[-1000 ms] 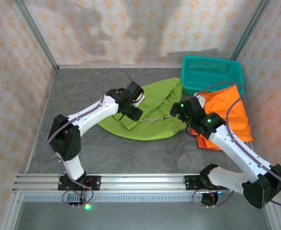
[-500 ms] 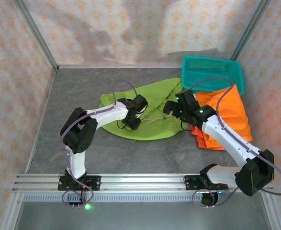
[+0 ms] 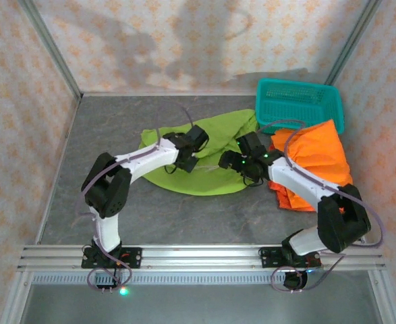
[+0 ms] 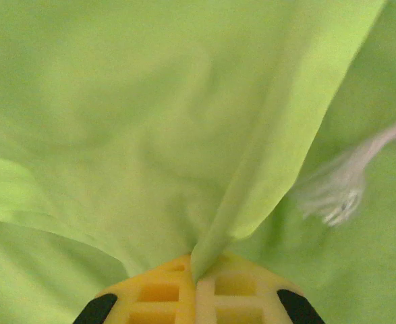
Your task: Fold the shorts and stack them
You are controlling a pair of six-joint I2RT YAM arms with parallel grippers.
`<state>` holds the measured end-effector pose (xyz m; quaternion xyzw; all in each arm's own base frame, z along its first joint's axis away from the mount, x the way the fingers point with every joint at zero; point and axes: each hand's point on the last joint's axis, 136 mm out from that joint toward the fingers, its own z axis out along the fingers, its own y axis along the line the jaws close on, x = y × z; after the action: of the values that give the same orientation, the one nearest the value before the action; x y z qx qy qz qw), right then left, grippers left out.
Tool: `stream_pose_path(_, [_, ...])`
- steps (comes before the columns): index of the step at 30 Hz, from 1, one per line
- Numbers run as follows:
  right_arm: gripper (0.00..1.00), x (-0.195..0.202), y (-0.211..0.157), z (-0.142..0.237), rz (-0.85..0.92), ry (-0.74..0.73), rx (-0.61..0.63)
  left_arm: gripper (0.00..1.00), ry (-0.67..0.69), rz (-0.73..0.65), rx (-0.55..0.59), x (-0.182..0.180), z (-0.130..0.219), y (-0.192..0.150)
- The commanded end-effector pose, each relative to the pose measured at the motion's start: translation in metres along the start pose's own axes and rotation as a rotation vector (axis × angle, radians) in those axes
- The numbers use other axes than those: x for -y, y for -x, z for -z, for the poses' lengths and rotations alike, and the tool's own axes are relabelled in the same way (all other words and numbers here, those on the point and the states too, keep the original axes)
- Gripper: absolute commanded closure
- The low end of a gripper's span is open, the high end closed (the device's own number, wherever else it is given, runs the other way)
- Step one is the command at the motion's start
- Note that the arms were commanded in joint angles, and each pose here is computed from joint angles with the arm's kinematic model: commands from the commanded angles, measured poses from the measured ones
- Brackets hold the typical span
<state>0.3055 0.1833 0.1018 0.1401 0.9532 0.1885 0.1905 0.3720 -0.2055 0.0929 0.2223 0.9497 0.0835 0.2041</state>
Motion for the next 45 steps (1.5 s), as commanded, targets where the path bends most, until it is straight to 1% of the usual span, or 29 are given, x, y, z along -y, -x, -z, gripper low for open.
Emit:
stream_pose_path(1, [0.02, -0.023, 0.011, -0.007, -0.013, 0.080, 0.000, 1.00, 0.062, 0.060, 0.154, -0.050, 0.053, 0.046])
stream_pose_path(4, [0.08, -0.021, 0.003, -0.024, -0.026, 0.075, -0.052, 1.00, 0.085, 0.104, 0.208, -0.080, 0.064, 0.074])
stream_pose_path(7, [0.12, -0.015, -0.009, -0.037, -0.040, 0.065, -0.101, 1.00, 0.100, 0.179, 0.245, -0.120, 0.067, 0.103])
stream_pose_path(8, [0.13, -0.013, -0.013, -0.041, -0.044, 0.063, -0.115, 1.00, 0.107, 0.202, 0.234, -0.132, 0.056, 0.113])
stream_pose_path(12, [0.15, 0.001, -0.035, -0.049, -0.068, 0.047, -0.167, 1.00, 0.165, 0.314, 0.311, -0.184, 0.055, 0.162])
stream_pose_path(15, [0.16, 0.010, -0.055, -0.053, -0.078, 0.034, -0.202, 1.00, 0.183, 0.407, 0.395, -0.216, 0.056, 0.195])
stream_pose_path(18, [0.16, 0.018, -0.075, -0.052, -0.070, 0.013, -0.233, 0.83, 0.198, 0.502, 0.478, -0.240, 0.044, 0.216])
stream_pose_path(19, [0.16, 0.020, -0.081, -0.051, -0.068, 0.005, -0.240, 0.75, 0.192, 0.539, 0.499, -0.248, 0.039, 0.219])
stream_pose_path(20, [0.16, 0.022, -0.085, -0.049, -0.066, 0.000, -0.243, 0.54, 0.180, 0.577, 0.508, -0.254, 0.031, 0.220])
stream_pose_path(21, [0.16, 0.023, -0.088, -0.047, -0.066, -0.001, -0.246, 0.36, 0.160, 0.608, 0.514, -0.257, 0.027, 0.220])
stream_pose_path(22, [0.16, 0.024, -0.091, -0.042, -0.067, 0.000, -0.246, 0.22, 0.123, 0.638, 0.515, -0.260, 0.024, 0.219])
stream_pose_path(23, [0.16, 0.023, -0.092, -0.037, -0.068, 0.006, -0.241, 0.14, 0.092, 0.664, 0.515, -0.262, 0.026, 0.217])
stream_pose_path(24, [0.16, 0.021, -0.091, -0.031, -0.068, 0.016, -0.234, 0.12, 0.072, 0.669, 0.515, -0.261, 0.032, 0.216])
stream_pose_path(26, [0.15, 0.015, -0.083, -0.017, -0.062, 0.037, -0.200, 0.11, 0.062, 0.653, 0.514, -0.260, 0.050, 0.212])
stream_pose_path(30, [0.10, -0.011, -0.055, 0.012, -0.008, 0.085, -0.114, 0.10, 0.059, 0.660, 0.488, -0.258, 0.098, 0.184])
stream_pose_path(33, [0.03, -0.031, -0.033, 0.024, 0.044, 0.102, -0.068, 0.10, 0.039, 0.700, 0.496, -0.247, 0.125, 0.144])
stream_pose_path(34, [0.02, -0.036, -0.026, 0.026, 0.056, 0.103, -0.054, 0.09, 0.032, 0.725, 0.521, -0.243, 0.137, 0.127])
stream_pose_path(35, [0.01, -0.041, -0.019, 0.027, 0.063, 0.107, -0.041, 0.09, 0.026, 0.752, 0.518, -0.237, 0.138, 0.110])
stream_pose_path(38, [0.00, -0.055, 0.003, 0.030, 0.078, 0.124, -0.007, 0.09, -0.012, 0.834, 0.446, -0.212, 0.123, 0.049])
stream_pose_path(41, [0.00, -0.061, 0.022, 0.032, 0.090, 0.124, 0.014, 0.09, -0.033, 0.868, 0.304, -0.182, 0.090, -0.012])
stream_pose_path(43, [0.00, -0.065, 0.030, 0.034, 0.100, 0.128, 0.025, 0.09, -0.006, 0.886, 0.203, -0.169, 0.069, -0.057])
stream_pose_path(45, [0.00, -0.066, 0.035, 0.035, 0.104, 0.130, 0.032, 0.10, 0.004, 0.898, 0.133, -0.156, 0.051, -0.089])
